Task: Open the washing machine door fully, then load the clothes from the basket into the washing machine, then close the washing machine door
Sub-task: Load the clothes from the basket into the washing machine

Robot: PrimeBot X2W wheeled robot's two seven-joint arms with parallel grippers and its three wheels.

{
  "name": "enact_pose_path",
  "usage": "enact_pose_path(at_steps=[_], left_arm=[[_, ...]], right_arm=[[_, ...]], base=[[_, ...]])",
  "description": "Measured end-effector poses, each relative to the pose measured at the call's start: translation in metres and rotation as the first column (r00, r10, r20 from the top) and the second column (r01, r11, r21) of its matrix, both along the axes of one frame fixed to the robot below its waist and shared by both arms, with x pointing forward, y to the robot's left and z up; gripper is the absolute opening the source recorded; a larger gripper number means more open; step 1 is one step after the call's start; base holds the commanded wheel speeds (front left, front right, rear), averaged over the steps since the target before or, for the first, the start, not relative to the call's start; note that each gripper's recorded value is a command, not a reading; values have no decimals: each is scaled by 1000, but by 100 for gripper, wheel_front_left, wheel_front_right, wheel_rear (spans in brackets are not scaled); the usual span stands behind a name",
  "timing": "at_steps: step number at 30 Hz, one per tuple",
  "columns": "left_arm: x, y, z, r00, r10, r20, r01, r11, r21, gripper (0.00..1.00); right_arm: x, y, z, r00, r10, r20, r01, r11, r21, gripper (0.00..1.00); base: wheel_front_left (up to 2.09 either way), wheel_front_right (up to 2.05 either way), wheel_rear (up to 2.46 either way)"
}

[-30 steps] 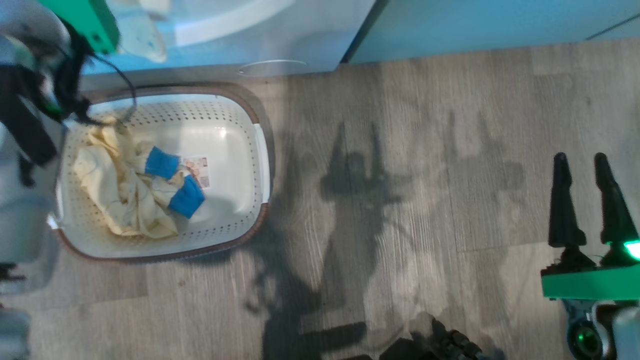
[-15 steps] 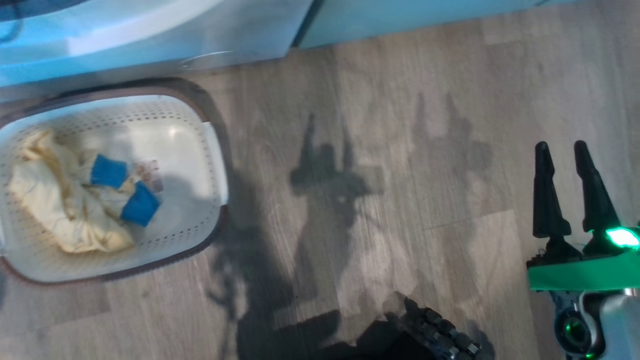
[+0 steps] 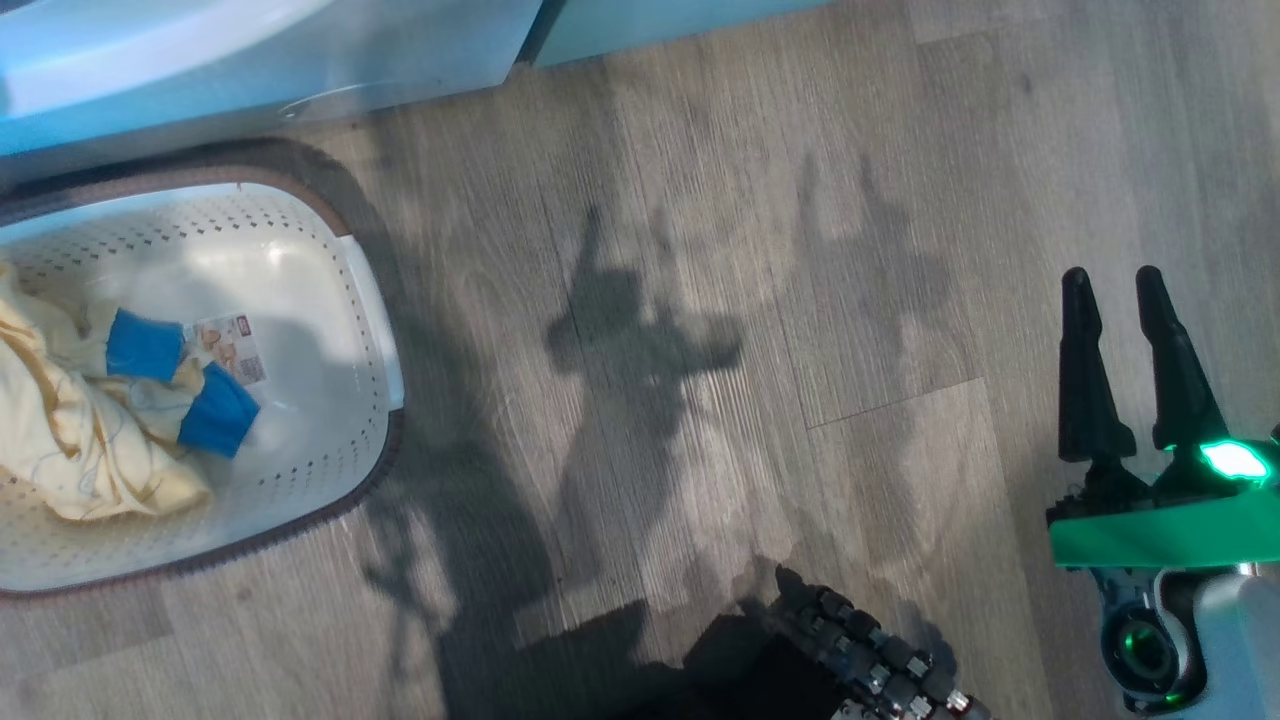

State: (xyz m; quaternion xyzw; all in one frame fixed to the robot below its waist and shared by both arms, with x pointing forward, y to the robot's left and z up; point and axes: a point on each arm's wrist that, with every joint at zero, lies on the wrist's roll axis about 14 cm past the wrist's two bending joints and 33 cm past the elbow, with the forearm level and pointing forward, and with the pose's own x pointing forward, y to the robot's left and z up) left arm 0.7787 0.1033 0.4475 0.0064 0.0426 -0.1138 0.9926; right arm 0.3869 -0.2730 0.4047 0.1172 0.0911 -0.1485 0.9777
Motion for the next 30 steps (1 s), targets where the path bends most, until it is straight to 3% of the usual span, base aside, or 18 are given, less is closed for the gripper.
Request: enact_pose_path(at_steps=[11,12,14,15,30], left_arm=[[-7,1,-40,993,13,-120,-16,1000,-21,0],[-7,2,-41,992,19,-127,-23,999,-28,18],[-8,3,-43,991,28,-133,-32,999,-28,75],[-8,3,-43,990,29,-136,-33,999,-28,98],[-43,-8,-31,996,21,-83,-27,997,-68,100]], right_arm=[[5,2,-5,1000,10,-5,-10,1000,5,100],[5,2,-5,1000,9,-6,-9,1000,7,100],[4,2,-6,1000,7,-9,-6,1000,9,100],[4,2,-6,1000,6,-8,-6,1000,9,100],[8,0,14,998,13,54,-13,1000,-9,100]], base=[[0,0,0],[0,0,0],[0,0,0],[0,0,0],[0,0,0]])
